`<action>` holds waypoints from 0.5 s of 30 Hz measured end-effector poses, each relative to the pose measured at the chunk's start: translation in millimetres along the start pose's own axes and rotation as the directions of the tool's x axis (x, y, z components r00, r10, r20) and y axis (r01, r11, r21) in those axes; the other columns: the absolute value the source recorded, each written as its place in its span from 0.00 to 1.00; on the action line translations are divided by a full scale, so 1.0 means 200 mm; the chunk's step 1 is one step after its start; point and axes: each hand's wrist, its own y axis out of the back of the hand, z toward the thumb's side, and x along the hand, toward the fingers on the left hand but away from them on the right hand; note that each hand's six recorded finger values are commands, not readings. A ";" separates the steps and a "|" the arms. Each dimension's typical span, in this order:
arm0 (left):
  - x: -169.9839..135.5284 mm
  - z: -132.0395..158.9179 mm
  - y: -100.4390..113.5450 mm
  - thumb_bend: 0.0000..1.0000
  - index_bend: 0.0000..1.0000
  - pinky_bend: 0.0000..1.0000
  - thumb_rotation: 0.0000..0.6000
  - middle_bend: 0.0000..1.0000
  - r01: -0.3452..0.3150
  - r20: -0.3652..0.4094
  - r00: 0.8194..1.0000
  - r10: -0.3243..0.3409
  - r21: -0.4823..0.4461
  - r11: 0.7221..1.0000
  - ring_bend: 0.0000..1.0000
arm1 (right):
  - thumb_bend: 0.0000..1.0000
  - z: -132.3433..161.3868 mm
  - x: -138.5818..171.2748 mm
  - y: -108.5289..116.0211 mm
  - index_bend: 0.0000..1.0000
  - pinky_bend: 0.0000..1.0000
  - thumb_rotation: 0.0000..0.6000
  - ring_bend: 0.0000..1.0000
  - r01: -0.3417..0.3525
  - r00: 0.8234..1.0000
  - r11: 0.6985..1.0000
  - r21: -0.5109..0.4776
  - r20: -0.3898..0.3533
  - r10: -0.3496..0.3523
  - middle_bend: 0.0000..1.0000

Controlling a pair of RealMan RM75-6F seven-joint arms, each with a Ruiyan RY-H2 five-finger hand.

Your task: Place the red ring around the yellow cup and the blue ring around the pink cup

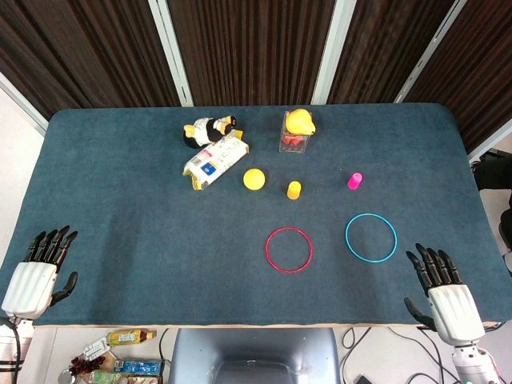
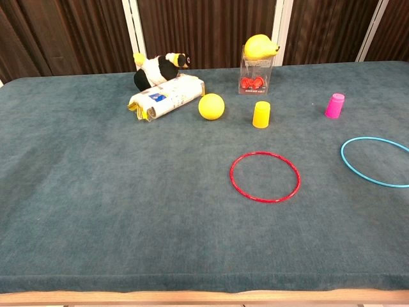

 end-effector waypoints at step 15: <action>-0.01 -0.02 0.00 0.43 0.00 0.06 1.00 0.00 0.011 -0.003 1.000 -0.011 -0.015 1.000 0.00 | 0.38 0.15 -0.20 -0.15 0.19 0.00 1.00 0.00 -0.028 0.993 1.000 0.001 -0.118 0.028 0.00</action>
